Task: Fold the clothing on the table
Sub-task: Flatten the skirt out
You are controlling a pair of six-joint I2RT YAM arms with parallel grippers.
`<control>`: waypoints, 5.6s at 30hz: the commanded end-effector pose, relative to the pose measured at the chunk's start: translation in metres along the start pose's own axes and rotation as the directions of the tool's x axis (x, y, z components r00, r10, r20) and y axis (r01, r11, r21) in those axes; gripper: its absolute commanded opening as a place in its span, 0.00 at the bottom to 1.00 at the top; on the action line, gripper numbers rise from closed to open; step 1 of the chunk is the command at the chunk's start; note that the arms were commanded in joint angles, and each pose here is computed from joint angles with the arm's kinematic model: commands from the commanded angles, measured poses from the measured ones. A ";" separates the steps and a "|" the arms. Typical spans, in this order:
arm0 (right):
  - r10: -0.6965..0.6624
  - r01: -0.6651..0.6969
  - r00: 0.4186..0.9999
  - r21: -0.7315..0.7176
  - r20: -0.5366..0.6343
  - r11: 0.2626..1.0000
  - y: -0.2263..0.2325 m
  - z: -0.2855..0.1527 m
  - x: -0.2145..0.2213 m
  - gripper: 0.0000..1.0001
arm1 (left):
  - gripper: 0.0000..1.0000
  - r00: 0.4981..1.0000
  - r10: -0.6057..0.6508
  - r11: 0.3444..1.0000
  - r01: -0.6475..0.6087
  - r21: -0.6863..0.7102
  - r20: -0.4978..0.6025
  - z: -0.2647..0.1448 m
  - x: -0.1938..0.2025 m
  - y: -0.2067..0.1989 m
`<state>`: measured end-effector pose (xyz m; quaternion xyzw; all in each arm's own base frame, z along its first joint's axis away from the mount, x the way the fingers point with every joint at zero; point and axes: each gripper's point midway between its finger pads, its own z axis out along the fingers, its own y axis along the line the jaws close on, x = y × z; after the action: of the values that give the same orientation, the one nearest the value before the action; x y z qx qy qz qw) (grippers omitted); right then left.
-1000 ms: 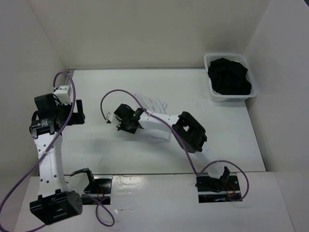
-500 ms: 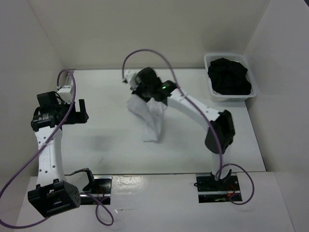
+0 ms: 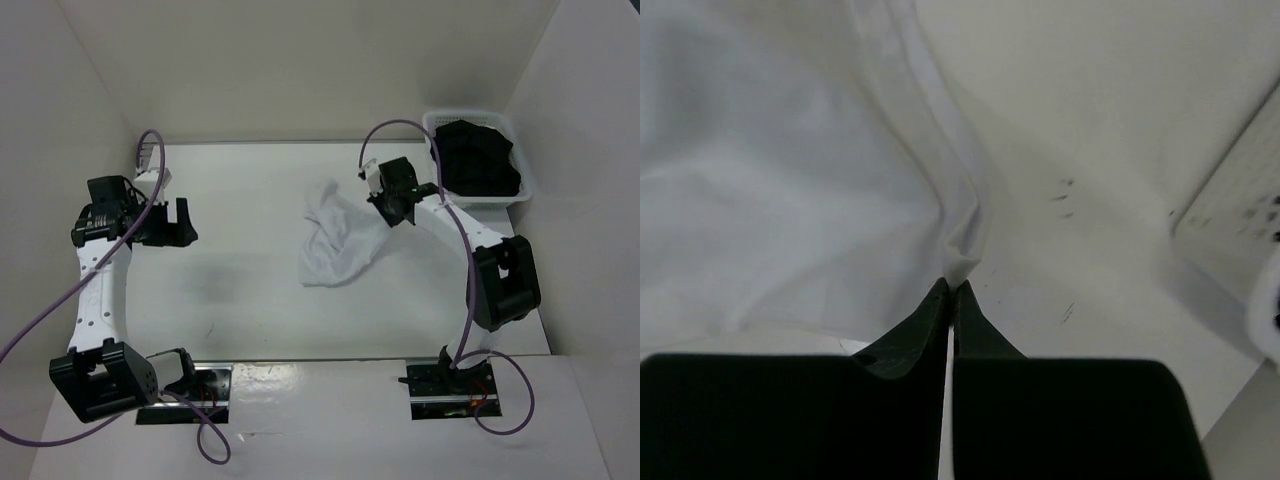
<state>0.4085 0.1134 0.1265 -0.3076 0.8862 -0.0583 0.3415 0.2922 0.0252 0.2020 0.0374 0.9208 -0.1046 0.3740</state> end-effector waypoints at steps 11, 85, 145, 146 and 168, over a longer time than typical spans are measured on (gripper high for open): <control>0.167 -0.139 0.978 0.205 -0.127 0.969 -0.061 -0.003 0.077 0.00 | 1.00 0.998 0.048 0.997 -0.050 0.061 0.045 0.001 -0.011 -0.009; 0.162 -0.172 0.981 -0.087 -0.109 0.981 0.000 -0.028 0.081 0.00 | 0.66 0.847 0.170 0.985 -0.152 0.077 -0.503 0.239 0.099 -0.185; 0.153 -0.169 0.981 -0.138 -0.116 0.976 0.010 -0.037 0.086 0.00 | 0.63 0.892 0.430 0.727 -0.249 0.640 -0.141 0.293 0.005 -0.247; 0.153 -0.169 0.981 -0.138 -0.116 0.976 0.010 -0.037 0.086 0.00 | 0.63 0.892 0.430 0.727 -0.250 0.640 -0.140 0.297 0.007 -0.246; 0.163 -0.178 0.980 -0.146 -0.114 0.973 0.012 -0.037 0.085 0.00 | 0.10 0.878 0.437 0.716 -0.209 0.666 -0.194 0.306 0.031 -0.255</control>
<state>0.3314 0.0704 0.0915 -0.2528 0.9320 0.0226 0.2588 0.4612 -0.2844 0.0268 0.3339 0.8592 -0.3175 0.2225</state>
